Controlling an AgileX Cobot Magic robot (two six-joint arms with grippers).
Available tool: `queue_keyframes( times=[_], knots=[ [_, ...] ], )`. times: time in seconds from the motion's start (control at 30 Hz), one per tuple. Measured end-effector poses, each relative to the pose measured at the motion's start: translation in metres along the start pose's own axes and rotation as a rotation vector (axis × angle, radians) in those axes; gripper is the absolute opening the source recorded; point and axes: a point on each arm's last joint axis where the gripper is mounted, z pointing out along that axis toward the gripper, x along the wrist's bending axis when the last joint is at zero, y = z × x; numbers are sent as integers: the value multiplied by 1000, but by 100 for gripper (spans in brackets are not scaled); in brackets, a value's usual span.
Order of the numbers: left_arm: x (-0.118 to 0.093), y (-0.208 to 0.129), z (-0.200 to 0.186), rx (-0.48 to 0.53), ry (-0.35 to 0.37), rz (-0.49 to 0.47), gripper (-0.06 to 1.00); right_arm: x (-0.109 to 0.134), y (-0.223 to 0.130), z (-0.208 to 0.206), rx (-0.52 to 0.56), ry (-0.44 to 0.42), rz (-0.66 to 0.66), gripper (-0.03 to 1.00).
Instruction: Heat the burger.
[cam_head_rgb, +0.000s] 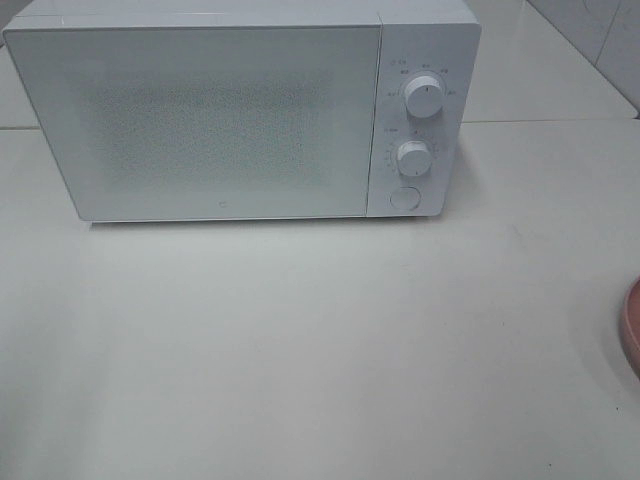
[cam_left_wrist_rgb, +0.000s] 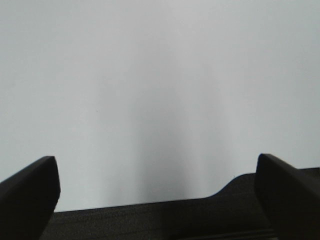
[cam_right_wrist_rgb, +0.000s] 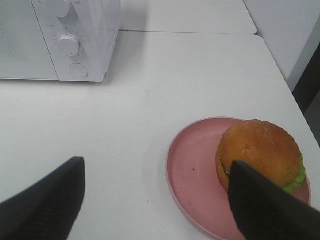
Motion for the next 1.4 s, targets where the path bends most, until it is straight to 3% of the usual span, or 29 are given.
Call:
queue_keyframes(
  times=[0.23,0.7,0.9,1.4],
  knots=[
    [-1,-9,-13,-99,8,8,98,0,0,0,0,0,0,74],
    [-4,-42,-47,-398,34,24,98,0,0,0,0,0,0,74],
    [-4,-43,-48,-403,73,-6,98,0,0,0,0,0,0,74],
    [-5,-43,-47,-403,65,-11,98,0,0,0,0,0,1,74]
  ],
)
